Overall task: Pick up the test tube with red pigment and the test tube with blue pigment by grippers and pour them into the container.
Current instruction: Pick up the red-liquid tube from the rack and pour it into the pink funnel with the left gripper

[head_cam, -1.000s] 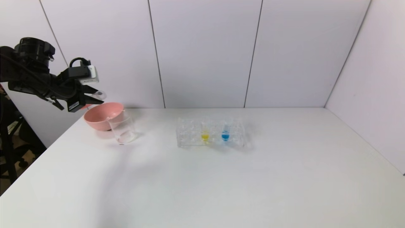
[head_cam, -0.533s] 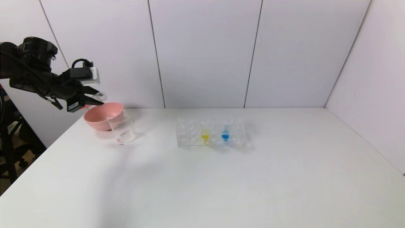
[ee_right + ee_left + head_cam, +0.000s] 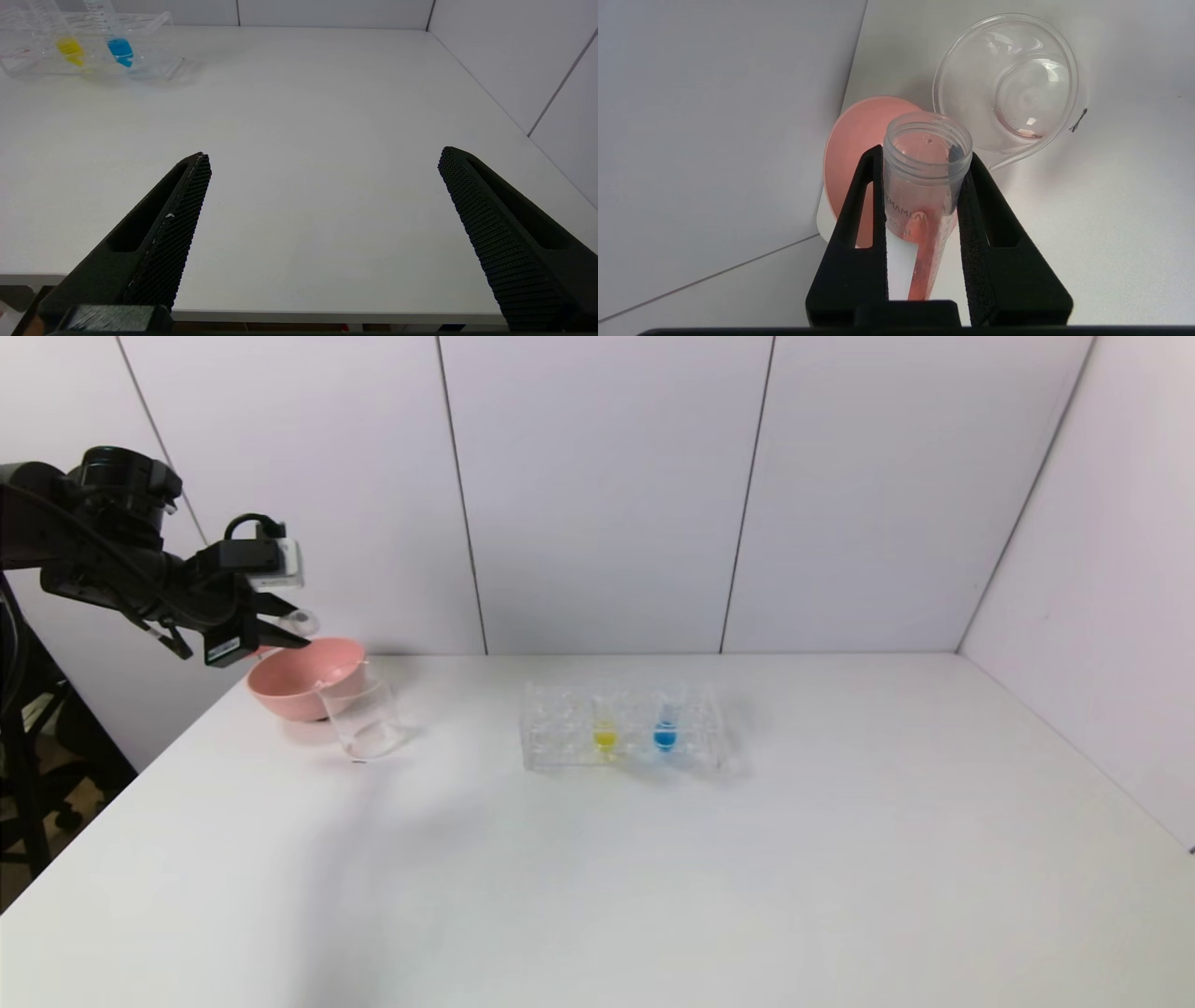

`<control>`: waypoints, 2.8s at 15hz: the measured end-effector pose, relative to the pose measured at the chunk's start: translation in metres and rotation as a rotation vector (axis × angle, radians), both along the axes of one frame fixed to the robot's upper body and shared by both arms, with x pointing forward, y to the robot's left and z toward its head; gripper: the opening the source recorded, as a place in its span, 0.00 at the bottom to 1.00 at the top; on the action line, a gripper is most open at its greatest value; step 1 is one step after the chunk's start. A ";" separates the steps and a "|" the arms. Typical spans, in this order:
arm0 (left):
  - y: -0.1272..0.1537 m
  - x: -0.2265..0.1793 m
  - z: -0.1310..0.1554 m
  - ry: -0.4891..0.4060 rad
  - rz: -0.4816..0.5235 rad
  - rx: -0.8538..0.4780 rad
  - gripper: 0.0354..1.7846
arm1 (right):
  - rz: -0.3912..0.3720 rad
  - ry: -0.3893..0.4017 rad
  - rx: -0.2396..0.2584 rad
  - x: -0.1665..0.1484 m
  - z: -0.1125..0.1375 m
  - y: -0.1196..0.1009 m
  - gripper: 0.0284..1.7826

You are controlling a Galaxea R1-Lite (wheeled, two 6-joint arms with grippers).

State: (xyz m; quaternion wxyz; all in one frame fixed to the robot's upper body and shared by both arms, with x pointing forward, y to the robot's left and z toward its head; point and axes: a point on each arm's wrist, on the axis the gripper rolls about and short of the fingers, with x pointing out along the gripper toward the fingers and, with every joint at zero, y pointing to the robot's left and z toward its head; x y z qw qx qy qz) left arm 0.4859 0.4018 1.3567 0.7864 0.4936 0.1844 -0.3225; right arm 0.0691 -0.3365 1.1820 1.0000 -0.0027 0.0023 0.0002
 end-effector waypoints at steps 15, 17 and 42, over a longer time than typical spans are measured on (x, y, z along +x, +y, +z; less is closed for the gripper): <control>-0.014 0.004 -0.003 0.037 0.057 0.090 0.24 | 0.000 0.000 0.000 0.000 0.000 0.000 1.00; -0.017 0.004 -0.002 0.038 0.061 0.103 0.24 | 0.000 0.000 0.000 0.000 0.000 0.000 1.00; -0.036 0.005 -0.007 0.085 0.104 0.262 0.24 | 0.000 0.000 0.000 0.000 0.000 0.000 1.00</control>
